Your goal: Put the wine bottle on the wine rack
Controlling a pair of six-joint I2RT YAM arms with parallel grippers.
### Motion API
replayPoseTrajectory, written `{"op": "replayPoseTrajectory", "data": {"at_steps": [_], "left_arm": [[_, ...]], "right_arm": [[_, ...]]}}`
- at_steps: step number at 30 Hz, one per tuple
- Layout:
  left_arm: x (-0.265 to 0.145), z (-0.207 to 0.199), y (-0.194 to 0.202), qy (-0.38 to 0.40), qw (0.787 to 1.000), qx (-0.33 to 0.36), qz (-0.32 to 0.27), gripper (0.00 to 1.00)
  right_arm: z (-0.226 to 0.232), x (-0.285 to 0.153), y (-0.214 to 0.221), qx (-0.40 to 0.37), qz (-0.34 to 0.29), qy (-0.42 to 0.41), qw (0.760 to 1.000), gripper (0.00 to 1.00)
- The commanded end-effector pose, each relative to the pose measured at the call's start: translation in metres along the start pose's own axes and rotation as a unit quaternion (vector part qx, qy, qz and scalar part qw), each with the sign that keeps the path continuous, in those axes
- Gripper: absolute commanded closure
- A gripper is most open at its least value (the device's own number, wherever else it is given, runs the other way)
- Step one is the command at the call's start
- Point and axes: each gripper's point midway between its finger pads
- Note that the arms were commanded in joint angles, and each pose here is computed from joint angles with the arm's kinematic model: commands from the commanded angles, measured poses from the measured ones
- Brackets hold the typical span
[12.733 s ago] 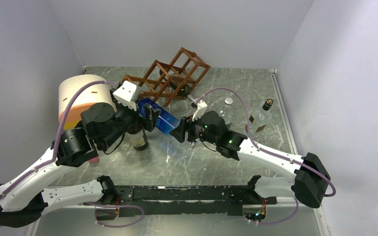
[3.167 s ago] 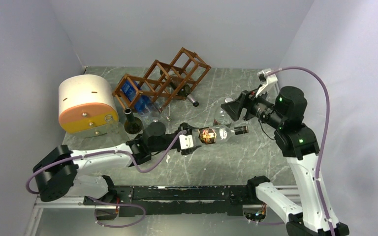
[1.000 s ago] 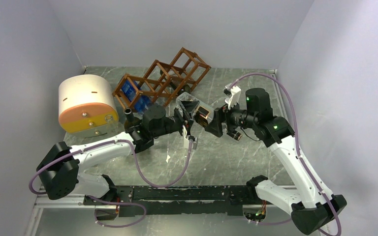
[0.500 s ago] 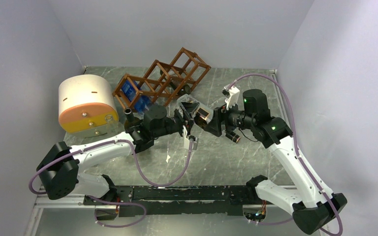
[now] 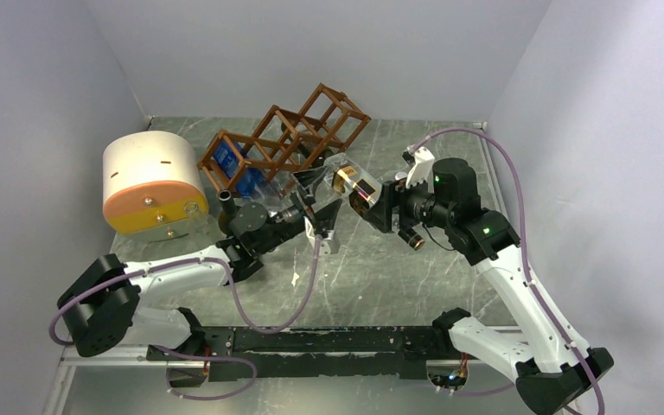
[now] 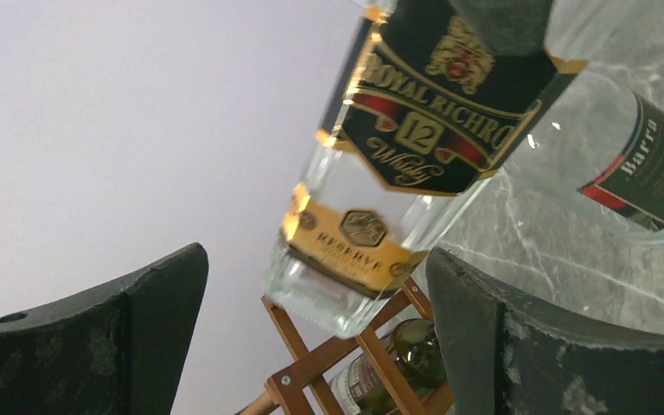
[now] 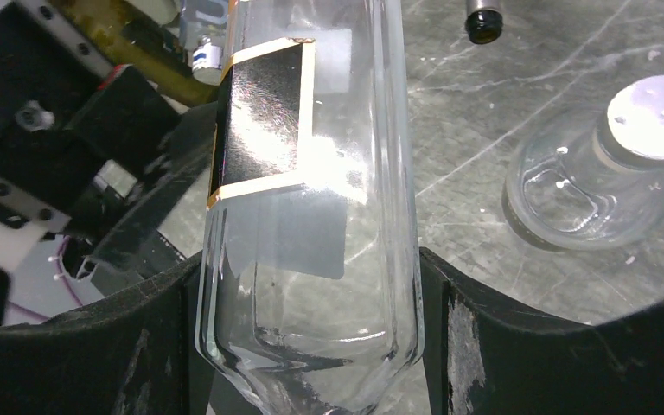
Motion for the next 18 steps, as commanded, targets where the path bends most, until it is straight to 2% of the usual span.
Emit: {"op": "replayPoseTrajectory", "data": {"at_steps": [1,4,7,12,14,18], "left_arm": [[-0.018,0.051,-0.028,-0.107,0.989,-0.085,-0.049,0.00],[-0.020,0.051,-0.027,-0.096,0.980,-0.171,-0.027,0.01],[-0.020,0.064,-0.017,-0.112,0.961,-0.251,0.025,0.01],[-0.023,0.087,0.003,-0.175,0.902,-0.377,0.116,0.00],[-0.022,0.090,0.007,-0.175,0.879,-0.416,0.157,0.00],[-0.025,0.104,0.011,-0.184,0.852,-0.439,0.218,0.01]], "right_arm": [[0.006,-0.013,-0.060,-0.017,-0.114,0.006,0.993,1.00],[0.006,-0.011,-0.064,-0.015,-0.123,0.002,0.992,1.00],[0.006,-0.007,-0.065,-0.014,-0.125,0.000,0.992,1.00],[0.005,-0.002,-0.067,-0.013,-0.130,-0.001,0.991,1.00],[0.005,0.000,-0.066,-0.012,-0.129,-0.003,0.992,1.00],[0.005,0.006,-0.063,-0.009,-0.129,-0.008,0.992,1.00]]}}
Point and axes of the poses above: each gripper's point midway between its finger pads, its own x axis out along the fingers, its own z axis along the line the jaws close on, y = z × x, and after that the axes turned 3 degrees about -x, right-handed
